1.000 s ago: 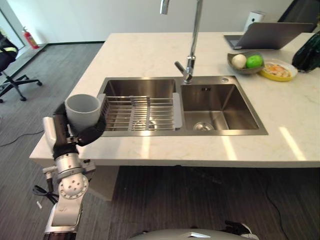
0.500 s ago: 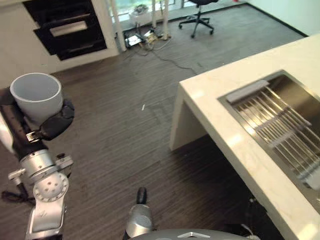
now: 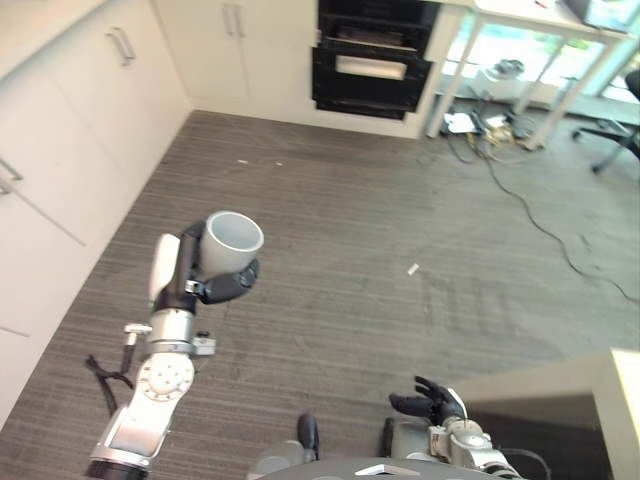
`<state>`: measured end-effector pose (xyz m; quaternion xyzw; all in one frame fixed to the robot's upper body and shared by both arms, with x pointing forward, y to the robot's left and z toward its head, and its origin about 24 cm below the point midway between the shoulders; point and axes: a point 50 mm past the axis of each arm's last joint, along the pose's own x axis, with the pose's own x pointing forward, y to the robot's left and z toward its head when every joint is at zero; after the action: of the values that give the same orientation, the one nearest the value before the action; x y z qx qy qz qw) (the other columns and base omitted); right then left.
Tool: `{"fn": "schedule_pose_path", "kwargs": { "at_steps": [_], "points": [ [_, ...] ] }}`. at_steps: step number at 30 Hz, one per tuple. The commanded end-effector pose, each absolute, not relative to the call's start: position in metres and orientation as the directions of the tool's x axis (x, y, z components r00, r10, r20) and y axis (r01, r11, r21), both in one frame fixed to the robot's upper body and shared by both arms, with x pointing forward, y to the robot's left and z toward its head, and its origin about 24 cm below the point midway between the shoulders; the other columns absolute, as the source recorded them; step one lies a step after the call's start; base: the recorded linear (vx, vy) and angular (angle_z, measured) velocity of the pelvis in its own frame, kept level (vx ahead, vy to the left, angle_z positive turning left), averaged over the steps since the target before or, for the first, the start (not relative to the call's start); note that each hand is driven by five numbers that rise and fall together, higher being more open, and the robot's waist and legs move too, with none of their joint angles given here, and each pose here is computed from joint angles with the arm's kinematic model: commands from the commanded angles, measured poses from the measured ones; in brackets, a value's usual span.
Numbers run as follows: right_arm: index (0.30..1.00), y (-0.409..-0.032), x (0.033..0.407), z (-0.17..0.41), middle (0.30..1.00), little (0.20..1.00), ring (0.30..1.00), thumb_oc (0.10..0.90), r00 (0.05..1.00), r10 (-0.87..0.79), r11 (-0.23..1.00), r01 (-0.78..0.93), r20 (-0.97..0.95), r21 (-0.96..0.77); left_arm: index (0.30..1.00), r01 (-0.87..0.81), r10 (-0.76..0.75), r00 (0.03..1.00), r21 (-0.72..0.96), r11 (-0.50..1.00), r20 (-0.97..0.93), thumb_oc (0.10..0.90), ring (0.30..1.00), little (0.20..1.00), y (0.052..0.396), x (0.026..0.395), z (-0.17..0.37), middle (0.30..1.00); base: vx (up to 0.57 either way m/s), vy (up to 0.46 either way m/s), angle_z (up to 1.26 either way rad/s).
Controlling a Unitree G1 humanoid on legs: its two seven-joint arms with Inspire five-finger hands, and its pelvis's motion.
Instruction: Place the dishes in the dishwasher.
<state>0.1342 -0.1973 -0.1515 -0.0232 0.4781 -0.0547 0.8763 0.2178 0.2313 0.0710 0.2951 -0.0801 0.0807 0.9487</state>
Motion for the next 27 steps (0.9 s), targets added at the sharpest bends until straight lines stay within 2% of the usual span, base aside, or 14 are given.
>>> {"fn": "schedule_pose_path", "kwargs": {
  "at_steps": [1, 4, 6, 11, 27],
  "points": [
    [0.900, -0.225, 0.073, -0.165, 0.900, 0.900, 0.900, 0.800, 0.340, -0.242, 0.967, 0.156, -0.909, -0.200, 0.300, -0.350, 0.071, 0.853, 0.464, 0.814, 0.518, 0.400, 0.300, 0.300, 0.236, 0.229, 0.138, 0.300, 0.19, -0.064, 0.80],
    [0.900, -0.223, 0.066, -0.167, 0.900, 0.900, 0.900, 0.800, 0.309, -0.239, 0.968, 0.147, -0.920, -0.202, 0.300, -0.327, 0.072, 0.868, 0.456, 0.828, 0.491, 0.400, 0.300, 0.300, 0.235, 0.231, 0.133, 0.300, 0.16, -0.143, 0.35],
    [0.900, -0.221, 0.068, -0.168, 0.900, 0.900, 0.900, 0.800, 0.300, -0.226, 0.974, 0.102, -0.927, -0.204, 0.300, -0.352, 0.125, 0.876, 0.442, 0.825, 0.465, 0.400, 0.300, 0.300, 0.242, 0.227, 0.125, 0.300, 0.13, -0.139, 0.44],
    [0.900, -0.234, 0.067, -0.166, 0.900, 0.900, 0.900, 0.800, 0.285, -0.251, 0.967, 0.112, -0.925, -0.227, 0.300, -0.387, 0.218, 0.876, 0.356, 0.851, 0.430, 0.400, 0.300, 0.300, 0.251, 0.220, 0.115, 0.300, 0.10, -0.104, -0.54],
    [0.900, -0.233, 0.052, -0.169, 0.900, 0.900, 0.900, 0.800, 0.228, -0.281, 0.952, 0.191, -0.932, -0.240, 0.300, -0.373, 0.238, 0.868, 0.259, 0.891, 0.436, 0.400, 0.300, 0.300, 0.237, 0.230, 0.113, 0.300, 0.02, -0.063, 0.02]
  ]
}}
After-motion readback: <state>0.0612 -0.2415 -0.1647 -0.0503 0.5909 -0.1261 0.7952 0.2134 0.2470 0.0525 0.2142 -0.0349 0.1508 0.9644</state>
